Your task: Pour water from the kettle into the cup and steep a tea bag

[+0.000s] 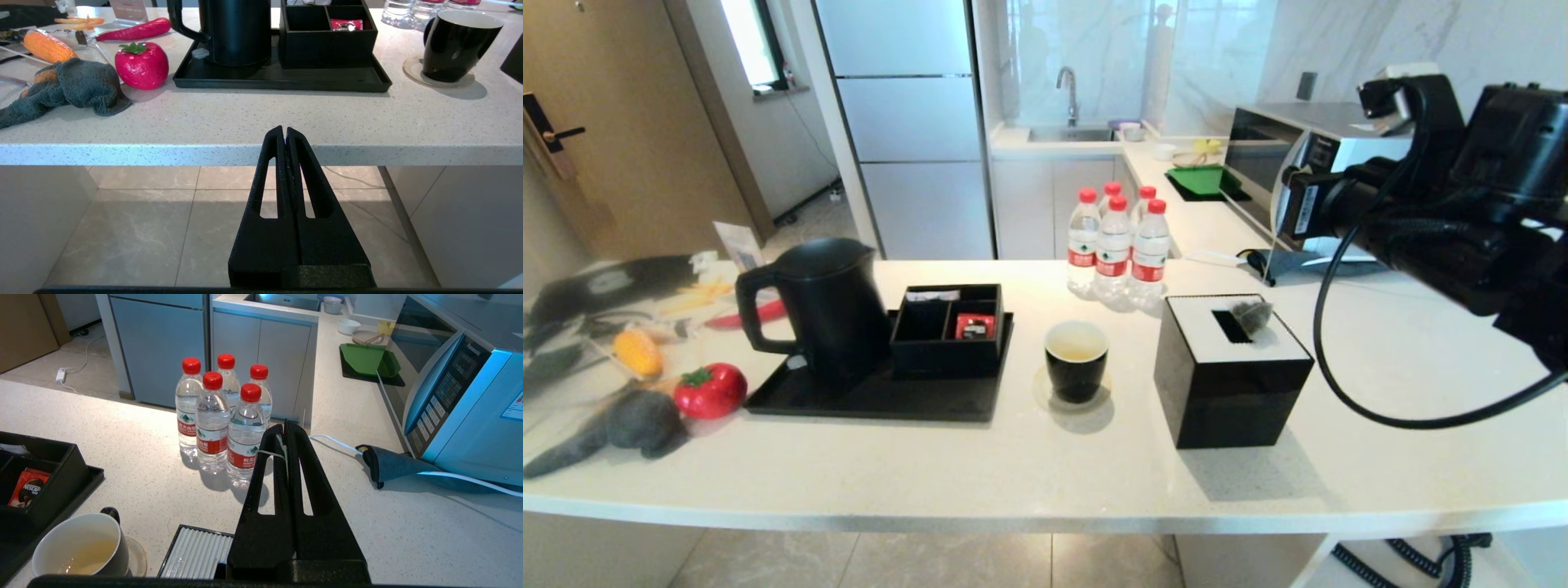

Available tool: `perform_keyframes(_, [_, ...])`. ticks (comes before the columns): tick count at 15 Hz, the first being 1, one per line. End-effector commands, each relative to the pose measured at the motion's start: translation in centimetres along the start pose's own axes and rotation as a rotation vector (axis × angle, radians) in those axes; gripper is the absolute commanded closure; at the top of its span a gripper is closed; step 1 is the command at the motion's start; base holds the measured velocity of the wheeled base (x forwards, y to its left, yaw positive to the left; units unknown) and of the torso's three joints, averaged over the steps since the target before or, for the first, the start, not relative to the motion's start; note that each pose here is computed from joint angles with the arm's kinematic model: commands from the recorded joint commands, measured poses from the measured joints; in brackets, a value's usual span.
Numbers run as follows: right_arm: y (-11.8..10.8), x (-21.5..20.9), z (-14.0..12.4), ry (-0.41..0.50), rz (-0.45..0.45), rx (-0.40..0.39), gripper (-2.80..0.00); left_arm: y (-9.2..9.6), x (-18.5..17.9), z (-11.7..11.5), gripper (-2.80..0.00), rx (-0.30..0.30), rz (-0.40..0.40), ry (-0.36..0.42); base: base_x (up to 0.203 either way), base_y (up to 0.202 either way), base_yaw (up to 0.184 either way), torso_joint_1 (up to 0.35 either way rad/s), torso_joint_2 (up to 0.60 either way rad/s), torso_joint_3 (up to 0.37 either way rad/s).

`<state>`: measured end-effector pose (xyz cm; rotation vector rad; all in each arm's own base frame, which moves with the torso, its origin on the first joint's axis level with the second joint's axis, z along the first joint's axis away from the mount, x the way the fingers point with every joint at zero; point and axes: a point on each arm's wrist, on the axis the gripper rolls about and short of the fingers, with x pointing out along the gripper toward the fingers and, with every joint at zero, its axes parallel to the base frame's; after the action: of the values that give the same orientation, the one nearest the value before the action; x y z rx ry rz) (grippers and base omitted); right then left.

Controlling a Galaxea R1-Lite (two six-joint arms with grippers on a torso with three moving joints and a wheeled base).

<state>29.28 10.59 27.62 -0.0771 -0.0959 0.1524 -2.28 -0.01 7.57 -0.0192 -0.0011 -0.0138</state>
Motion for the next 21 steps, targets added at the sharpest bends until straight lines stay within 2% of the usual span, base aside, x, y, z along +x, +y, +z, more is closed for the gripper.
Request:
perform_keyframes(1, [0.0, 0.2, 0.0, -0.003, -0.001, 0.001, 0.00, 0.0, 0.0, 0.0, 0.00, -0.001, 0.000, 0.000, 0.000, 0.000, 0.000, 0.000, 0.00, 0.000])
perform_keyframes(8, [0.2, 0.6, 0.7, -0.019, 0.004, 0.005, 0.00, 0.0, 0.0, 0.0, 0.00, -0.001, 0.000, 0.000, 0.000, 0.000, 0.000, 0.000, 0.00, 0.000])
perform_keyframes(13, [2.1, 0.5, 0.5, -0.013, 0.058, 0.012, 0.00, 0.0, 0.0, 0.0, 0.00, -0.001, 0.000, 0.000, 0.000, 0.000, 0.000, 0.000, 0.00, 0.000])
perform_keyframes(21, [2.2, 0.9, -0.2, 0.001, 0.056, 0.009, 0.00, 0.0, 0.0, 0.0, 0.00, -0.001, 0.000, 0.000, 0.000, 0.000, 0.000, 0.000, 0.00, 0.000])
